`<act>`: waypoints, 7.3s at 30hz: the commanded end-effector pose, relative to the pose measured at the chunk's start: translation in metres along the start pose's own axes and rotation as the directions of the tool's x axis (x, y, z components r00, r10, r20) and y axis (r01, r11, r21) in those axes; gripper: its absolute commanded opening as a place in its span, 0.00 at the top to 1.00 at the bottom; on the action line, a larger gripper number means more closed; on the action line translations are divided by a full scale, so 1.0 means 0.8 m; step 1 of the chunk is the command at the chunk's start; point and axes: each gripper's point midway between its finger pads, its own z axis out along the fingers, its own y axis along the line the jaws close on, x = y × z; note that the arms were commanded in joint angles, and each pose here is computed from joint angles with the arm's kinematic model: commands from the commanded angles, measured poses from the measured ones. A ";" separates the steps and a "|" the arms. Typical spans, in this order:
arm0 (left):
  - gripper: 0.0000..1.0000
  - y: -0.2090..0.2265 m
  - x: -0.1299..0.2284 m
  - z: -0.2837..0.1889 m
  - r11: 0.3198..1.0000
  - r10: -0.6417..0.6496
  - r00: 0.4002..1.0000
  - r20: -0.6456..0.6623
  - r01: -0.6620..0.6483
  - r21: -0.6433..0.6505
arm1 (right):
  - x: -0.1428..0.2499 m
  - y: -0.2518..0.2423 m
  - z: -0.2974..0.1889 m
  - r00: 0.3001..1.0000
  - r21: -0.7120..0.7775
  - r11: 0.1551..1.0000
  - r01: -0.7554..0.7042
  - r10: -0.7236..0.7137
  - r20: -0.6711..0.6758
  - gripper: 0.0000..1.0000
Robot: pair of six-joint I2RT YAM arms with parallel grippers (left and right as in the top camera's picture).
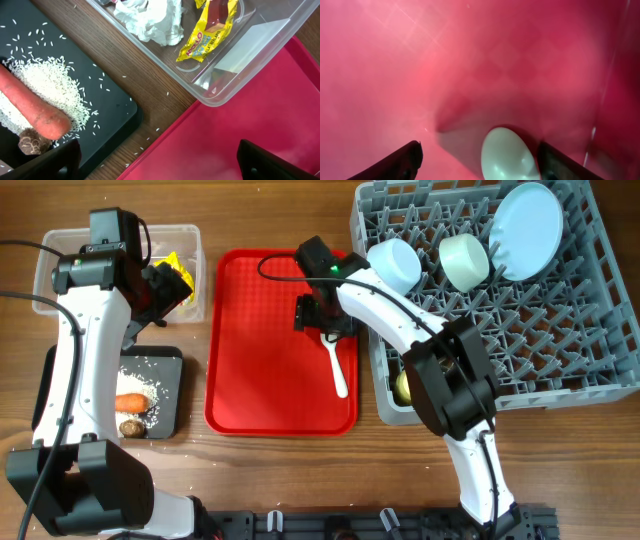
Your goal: Sort waste into correct bins and load items into the dishwasher rack
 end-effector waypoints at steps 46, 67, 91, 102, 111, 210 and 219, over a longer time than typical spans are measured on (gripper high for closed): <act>0.00 0.002 0.002 0.006 1.000 -0.004 1.000 -0.005 0.004 -0.019 | 0.070 -0.010 0.046 0.995 0.057 0.994 0.095 -0.096 0.012 0.61; 0.00 0.002 0.002 0.006 1.000 -0.004 1.000 -0.005 0.004 -0.019 | -0.104 0.019 -0.230 0.820 -0.129 0.893 0.432 -0.329 0.469 0.46; 0.00 0.002 0.002 0.006 1.000 -0.004 1.000 -0.005 0.004 -0.019 | 0.092 -0.039 0.044 0.820 0.147 0.827 0.543 -0.560 0.121 0.68; 0.00 0.002 0.002 0.006 1.000 -0.004 1.000 -0.005 0.004 -0.019 | 0.083 -0.039 0.029 0.836 0.112 0.845 0.523 -0.534 0.125 0.96; 0.00 0.002 0.002 0.006 1.000 -0.004 1.000 -0.005 0.004 -0.019 | 0.011 0.000 -0.166 0.764 0.065 0.866 0.495 -0.470 0.442 0.96; 0.00 -0.074 -0.049 -0.098 0.889 0.198 0.908 0.370 -0.326 0.323 | 0.138 -0.316 -0.284 0.069 -0.075 0.996 0.057 0.071 0.995 0.00; 0.00 0.003 0.056 -0.161 0.754 0.087 0.633 0.769 -0.546 0.364 | 0.138 -0.316 -0.284 0.069 -0.075 0.996 0.057 0.071 0.995 0.00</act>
